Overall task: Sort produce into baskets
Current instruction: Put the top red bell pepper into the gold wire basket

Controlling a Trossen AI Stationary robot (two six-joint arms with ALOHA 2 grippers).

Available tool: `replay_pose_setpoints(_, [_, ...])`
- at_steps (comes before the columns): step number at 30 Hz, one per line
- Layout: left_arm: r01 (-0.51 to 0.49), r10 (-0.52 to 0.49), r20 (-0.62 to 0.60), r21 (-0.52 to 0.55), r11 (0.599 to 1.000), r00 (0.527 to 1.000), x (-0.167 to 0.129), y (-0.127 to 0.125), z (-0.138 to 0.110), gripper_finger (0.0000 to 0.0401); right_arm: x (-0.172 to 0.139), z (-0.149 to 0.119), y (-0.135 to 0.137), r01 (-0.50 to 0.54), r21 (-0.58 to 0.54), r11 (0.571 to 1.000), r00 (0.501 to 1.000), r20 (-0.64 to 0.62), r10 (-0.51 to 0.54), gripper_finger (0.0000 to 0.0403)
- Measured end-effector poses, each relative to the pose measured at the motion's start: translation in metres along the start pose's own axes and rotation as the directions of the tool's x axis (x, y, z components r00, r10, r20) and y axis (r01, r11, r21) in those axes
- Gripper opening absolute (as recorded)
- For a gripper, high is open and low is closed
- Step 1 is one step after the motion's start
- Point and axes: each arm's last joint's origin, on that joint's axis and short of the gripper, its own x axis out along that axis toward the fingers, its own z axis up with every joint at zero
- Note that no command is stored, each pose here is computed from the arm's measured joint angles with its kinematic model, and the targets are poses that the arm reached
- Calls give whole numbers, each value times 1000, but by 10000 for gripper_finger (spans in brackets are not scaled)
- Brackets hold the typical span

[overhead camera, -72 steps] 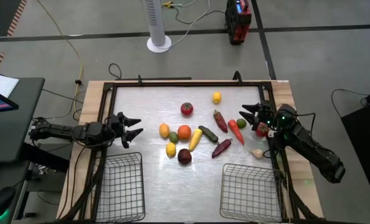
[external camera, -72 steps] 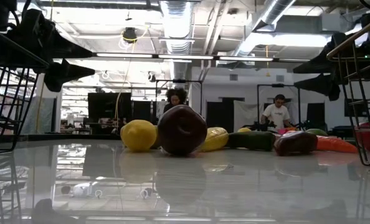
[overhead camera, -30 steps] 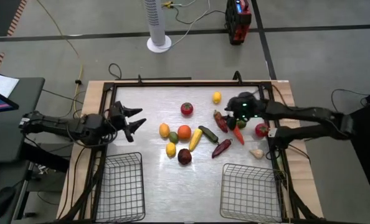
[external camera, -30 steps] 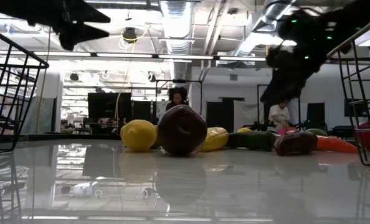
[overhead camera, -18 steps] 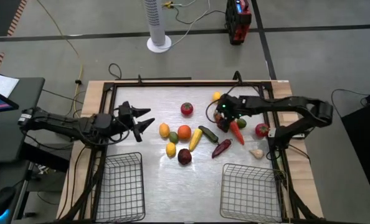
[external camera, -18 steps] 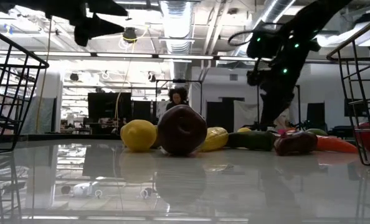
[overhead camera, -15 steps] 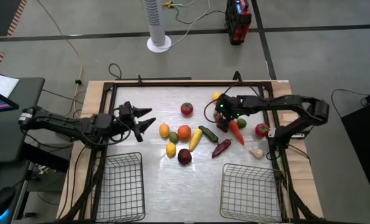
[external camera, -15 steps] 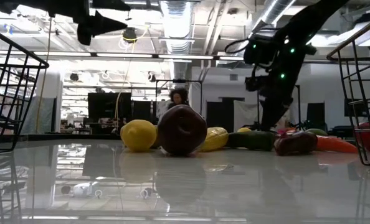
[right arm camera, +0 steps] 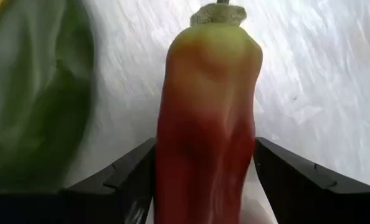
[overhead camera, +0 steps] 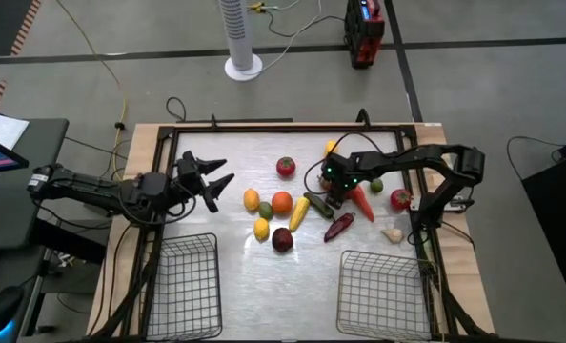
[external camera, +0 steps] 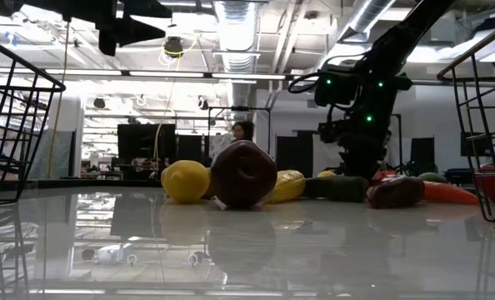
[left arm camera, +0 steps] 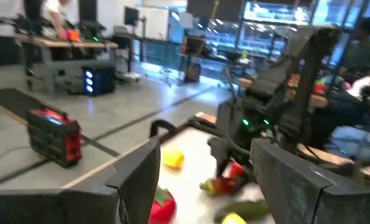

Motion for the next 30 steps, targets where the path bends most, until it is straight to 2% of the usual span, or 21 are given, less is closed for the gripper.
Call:
replay_pose_setpoints(4, [-16,15,28,32,999,999,0,0,3,238,-4,1,1,16,-7,1000,999,39,-16,263])
replay_pose_setpoints(10, [-17,14,55,55,998,998,0,0,6,238,-20,3,-1,37,1,999,995,97,-37,200])
replay_pose_setpoints(15, [-16,14,56,41,999,998,0,0,6,238,-53,6,10,1,-19,1000,994,113,1,195])
replay_pose_setpoints(18, [-1,1,51,9,1000,999,0,-1,5,238,-85,5,34,-68,-77,995,987,141,78,194])
replay_pose_setpoints(22, [50,-49,48,-16,999,998,0,-2,6,238,-131,-7,77,-173,-203,964,955,203,215,207])
replay_pose_setpoints(25, [61,-60,48,-29,998,997,0,-3,6,238,-159,-28,106,-253,-291,923,919,225,323,209])
replay_pose_setpoints(30, [62,-60,47,-32,998,997,0,-3,6,238,-188,-77,146,-391,-382,837,864,162,477,207])
